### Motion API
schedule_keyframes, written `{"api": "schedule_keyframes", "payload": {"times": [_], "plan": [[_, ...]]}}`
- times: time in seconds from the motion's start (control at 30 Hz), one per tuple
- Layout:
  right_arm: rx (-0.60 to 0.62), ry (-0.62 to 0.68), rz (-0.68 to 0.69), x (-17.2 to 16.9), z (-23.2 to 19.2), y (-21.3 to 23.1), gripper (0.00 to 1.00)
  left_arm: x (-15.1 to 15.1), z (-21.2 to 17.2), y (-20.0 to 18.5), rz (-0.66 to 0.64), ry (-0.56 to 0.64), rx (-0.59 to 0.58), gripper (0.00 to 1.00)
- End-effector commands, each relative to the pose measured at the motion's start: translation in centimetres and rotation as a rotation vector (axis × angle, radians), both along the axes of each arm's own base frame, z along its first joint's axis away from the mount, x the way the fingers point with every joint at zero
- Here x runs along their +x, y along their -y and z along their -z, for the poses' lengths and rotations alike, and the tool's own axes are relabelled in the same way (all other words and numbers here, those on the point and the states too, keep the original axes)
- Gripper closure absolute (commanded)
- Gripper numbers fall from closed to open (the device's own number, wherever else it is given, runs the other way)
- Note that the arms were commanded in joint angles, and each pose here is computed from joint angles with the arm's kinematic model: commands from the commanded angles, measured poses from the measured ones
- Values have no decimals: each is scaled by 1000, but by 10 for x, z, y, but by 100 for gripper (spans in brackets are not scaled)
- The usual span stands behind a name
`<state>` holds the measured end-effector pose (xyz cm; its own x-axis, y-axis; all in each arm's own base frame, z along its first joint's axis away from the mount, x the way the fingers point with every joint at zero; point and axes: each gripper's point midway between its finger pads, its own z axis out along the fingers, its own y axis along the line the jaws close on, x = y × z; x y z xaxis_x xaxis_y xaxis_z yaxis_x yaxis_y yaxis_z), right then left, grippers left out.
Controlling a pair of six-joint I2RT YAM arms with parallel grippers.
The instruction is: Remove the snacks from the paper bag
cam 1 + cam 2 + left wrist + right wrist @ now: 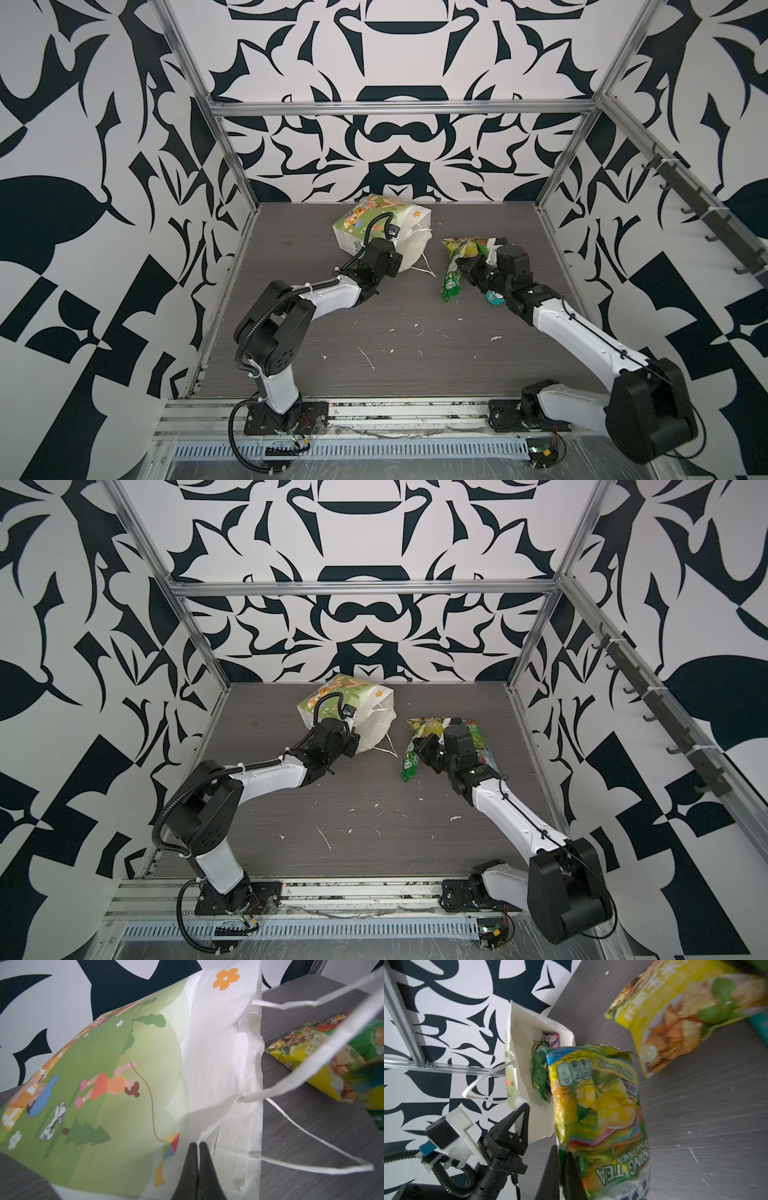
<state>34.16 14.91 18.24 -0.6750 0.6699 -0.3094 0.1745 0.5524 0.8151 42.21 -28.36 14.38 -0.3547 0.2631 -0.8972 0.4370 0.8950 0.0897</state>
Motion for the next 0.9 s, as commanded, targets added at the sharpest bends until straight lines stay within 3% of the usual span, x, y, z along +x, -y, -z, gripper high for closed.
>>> {"api": "schedule_keyframes", "payload": {"times": [0.0, 0.27, 0.37, 0.47, 0.6, 0.73, 0.87], "plan": [[-18, 50, 33, -3, -13, 12, 100, 10, -5, -4, -48, -1, -13, 100], [-49, 9, 46, -7, 4, 18, 100, 10, -6, -2, -45, -4, -22, 100], [-161, 3, 32, -9, 4, 26, 100, 9, -8, -4, -49, -3, -18, 100], [-288, -44, -56, -12, 11, 26, 86, 8, -11, -6, -53, 5, -19, 100], [-431, -113, -240, -19, 27, 10, 79, 9, -15, -8, -61, 14, -19, 100], [-518, -151, -366, -31, 46, -7, 94, 10, -19, -10, -72, 17, -30, 100], [-581, -250, -413, -45, 75, -9, 100, 10, -20, -12, -78, 13, -46, 100]]}}
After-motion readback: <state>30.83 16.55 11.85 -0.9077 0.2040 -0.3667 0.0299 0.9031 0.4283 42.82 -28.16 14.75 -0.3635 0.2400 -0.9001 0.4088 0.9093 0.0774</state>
